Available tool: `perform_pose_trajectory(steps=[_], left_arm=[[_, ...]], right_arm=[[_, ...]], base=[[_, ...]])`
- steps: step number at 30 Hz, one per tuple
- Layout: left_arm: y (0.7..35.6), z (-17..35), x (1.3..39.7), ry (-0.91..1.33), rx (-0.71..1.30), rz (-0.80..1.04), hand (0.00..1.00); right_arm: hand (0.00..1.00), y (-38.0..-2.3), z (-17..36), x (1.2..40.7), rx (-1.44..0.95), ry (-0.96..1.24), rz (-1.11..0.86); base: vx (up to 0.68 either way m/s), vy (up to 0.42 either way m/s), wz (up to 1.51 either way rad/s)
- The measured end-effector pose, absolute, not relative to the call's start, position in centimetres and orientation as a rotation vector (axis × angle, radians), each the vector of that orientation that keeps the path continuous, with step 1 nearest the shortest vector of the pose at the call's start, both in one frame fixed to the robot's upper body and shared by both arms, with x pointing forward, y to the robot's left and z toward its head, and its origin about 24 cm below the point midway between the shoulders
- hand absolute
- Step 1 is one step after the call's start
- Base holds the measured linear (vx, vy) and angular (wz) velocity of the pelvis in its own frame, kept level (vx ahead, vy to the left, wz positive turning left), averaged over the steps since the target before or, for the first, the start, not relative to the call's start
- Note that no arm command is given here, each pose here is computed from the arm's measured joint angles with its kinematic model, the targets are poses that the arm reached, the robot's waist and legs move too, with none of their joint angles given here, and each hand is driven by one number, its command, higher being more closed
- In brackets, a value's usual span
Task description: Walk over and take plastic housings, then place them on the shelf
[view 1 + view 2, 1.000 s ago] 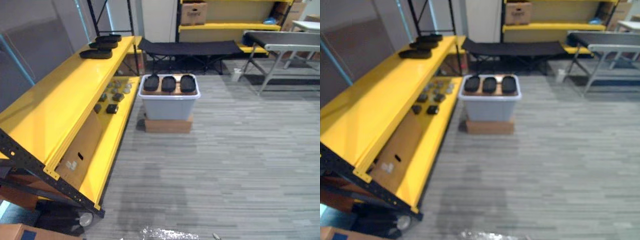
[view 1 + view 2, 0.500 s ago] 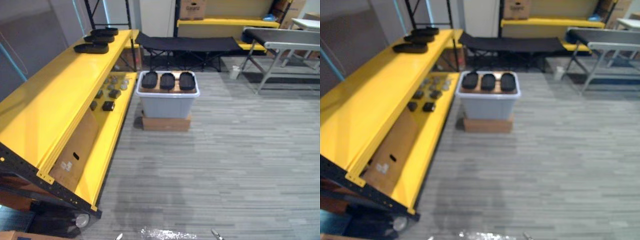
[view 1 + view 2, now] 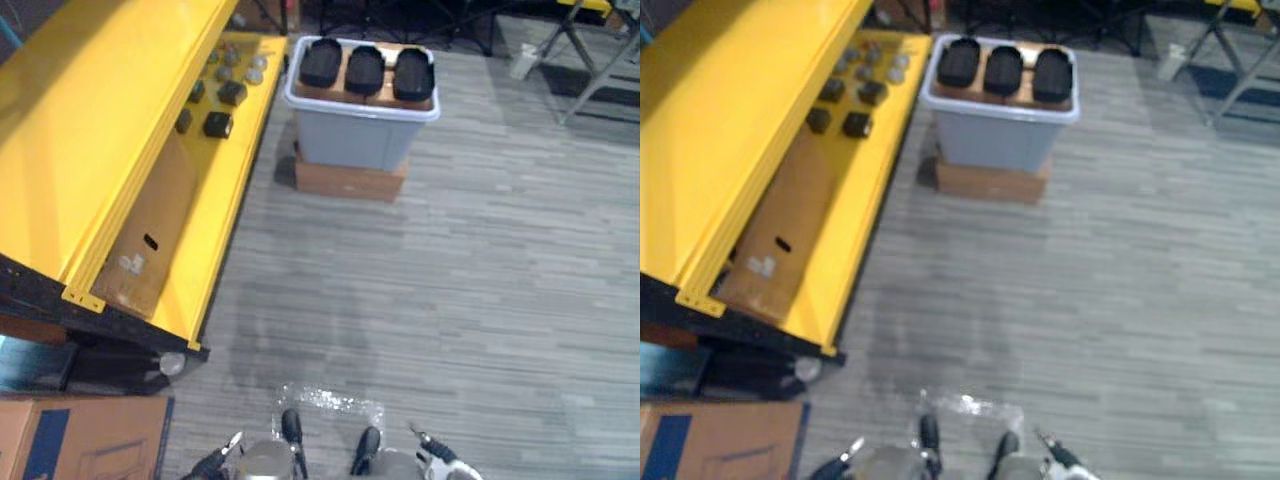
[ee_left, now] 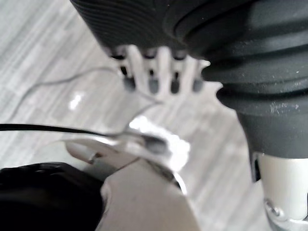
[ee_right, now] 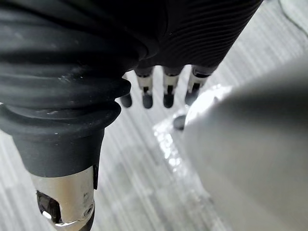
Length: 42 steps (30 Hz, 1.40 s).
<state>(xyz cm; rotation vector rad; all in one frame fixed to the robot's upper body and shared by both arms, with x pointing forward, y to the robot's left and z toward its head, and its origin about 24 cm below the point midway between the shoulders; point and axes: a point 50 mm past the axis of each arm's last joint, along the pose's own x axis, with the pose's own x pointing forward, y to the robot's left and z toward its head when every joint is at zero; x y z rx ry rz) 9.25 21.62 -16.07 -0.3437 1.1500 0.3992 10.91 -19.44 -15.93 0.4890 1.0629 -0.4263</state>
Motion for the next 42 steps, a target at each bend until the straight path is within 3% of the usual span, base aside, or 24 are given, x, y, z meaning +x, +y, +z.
perform_pose_trajectory(steps=[10,19,22,25,31,34,35,39,42], left_arm=[[21.2,-15.5,10.9,1.053,-0.367,0.399,0.0],[21.1,-15.5,11.0,1.031,-0.328,0.366,0.0],[22.1,-15.4,10.6,1.054,-0.262,0.347,0.0],[21.8,-15.6,10.1,1.095,-0.158,0.265,0.0],[22.6,-15.6,9.9,1.121,-0.133,0.284,0.0],[22.4,-15.6,10.0,1.11,-0.16,0.334,0.0],[22.3,-15.5,10.2,1.098,-0.163,0.337,0.0],[20.7,-15.6,10.4,1.064,-0.289,0.427,0.0],[19.5,-15.3,11.5,1.016,-0.363,0.449,0.0]], right_arm=[[0.0,-19.2,-15.6,11.6,0.487,1.016,-0.414],[0.0,-18.5,-15.6,11.7,0.377,1.024,-0.233],[0.0,-17.9,-15.8,11.6,0.354,1.052,-0.19],[0.0,-19.6,-15.6,11.3,0.351,1.028,-0.237],[0.0,-19.4,-15.6,11.0,0.477,0.996,-0.22],[0.0,-20.5,-15.9,9.0,0.536,1.003,-0.296],[0.0,-19.8,-16.6,6.3,0.559,1.112,-0.302],[0.0,-19.4,-17.2,1.7,0.579,1.239,-0.339],[0.0,-21.0,-17.0,2.2,0.465,1.244,-0.347]], base=[[0.06,0.04,0.03],[-0.06,-0.031,0.04],[-0.13,0.0,-0.07],[-0.07,0.043,0.15],[0.04,0.059,-0.06],[0.29,-0.036,0.06],[0.36,-0.123,0.22],[0.42,-0.183,0.32],[0.43,-0.206,0.18]])
